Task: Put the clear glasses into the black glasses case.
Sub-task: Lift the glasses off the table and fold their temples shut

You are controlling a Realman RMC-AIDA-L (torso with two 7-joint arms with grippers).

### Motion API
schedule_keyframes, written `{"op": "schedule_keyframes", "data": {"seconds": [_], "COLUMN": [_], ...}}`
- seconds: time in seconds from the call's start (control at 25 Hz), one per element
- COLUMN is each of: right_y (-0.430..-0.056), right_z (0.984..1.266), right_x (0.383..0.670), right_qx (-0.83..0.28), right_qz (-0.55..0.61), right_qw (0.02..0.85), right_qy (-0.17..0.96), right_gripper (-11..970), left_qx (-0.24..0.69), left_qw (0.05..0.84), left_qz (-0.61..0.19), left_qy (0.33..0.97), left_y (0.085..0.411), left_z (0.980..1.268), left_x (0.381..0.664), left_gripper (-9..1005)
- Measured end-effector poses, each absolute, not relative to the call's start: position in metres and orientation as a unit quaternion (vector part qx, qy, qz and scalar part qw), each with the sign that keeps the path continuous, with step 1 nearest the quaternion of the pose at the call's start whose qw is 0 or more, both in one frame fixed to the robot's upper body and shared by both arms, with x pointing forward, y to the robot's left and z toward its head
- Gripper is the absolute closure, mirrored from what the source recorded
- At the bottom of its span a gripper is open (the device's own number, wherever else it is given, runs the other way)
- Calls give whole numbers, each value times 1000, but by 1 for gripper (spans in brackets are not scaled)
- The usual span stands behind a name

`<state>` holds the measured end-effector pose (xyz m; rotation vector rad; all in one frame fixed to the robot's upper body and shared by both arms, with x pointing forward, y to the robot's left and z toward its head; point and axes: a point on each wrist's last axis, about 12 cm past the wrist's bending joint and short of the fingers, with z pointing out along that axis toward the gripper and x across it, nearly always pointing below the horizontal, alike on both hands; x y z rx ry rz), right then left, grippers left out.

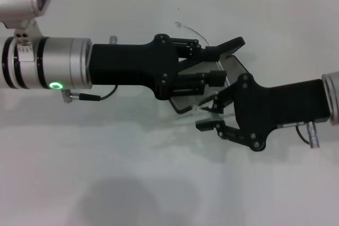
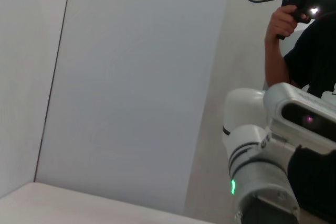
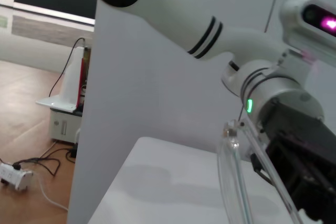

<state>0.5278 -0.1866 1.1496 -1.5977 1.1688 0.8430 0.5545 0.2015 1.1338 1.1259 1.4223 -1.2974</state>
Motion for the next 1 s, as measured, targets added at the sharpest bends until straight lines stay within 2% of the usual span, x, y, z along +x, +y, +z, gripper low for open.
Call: {"op": "schedule_keyframes", "data": {"seconds": [0.32, 0.6, 0.8, 1.0], "right_y": [-206, -218, -196, -174], "right_z": [1143, 1152, 1150, 1147], "right_x": [520, 491, 495, 521], "right_qx": [-655, -646, -649, -622], "right_qz": [319, 368, 435, 499], "right_qw": [504, 577, 544, 481], "right_qy": [464, 337, 307, 365], "right_gripper": [846, 845, 845, 847], "left_qx": [434, 436, 440, 456], "left_qw": [460, 453, 467, 480], "left_qz": [-519, -496, -472, -465], "left_qy": [575, 599, 605, 587], "left_y": [214, 216, 198, 189], "left_z": [1141, 1134, 1129, 1131], "left_x": [559, 564, 570, 571], "left_gripper": [475, 475, 474, 474]}}
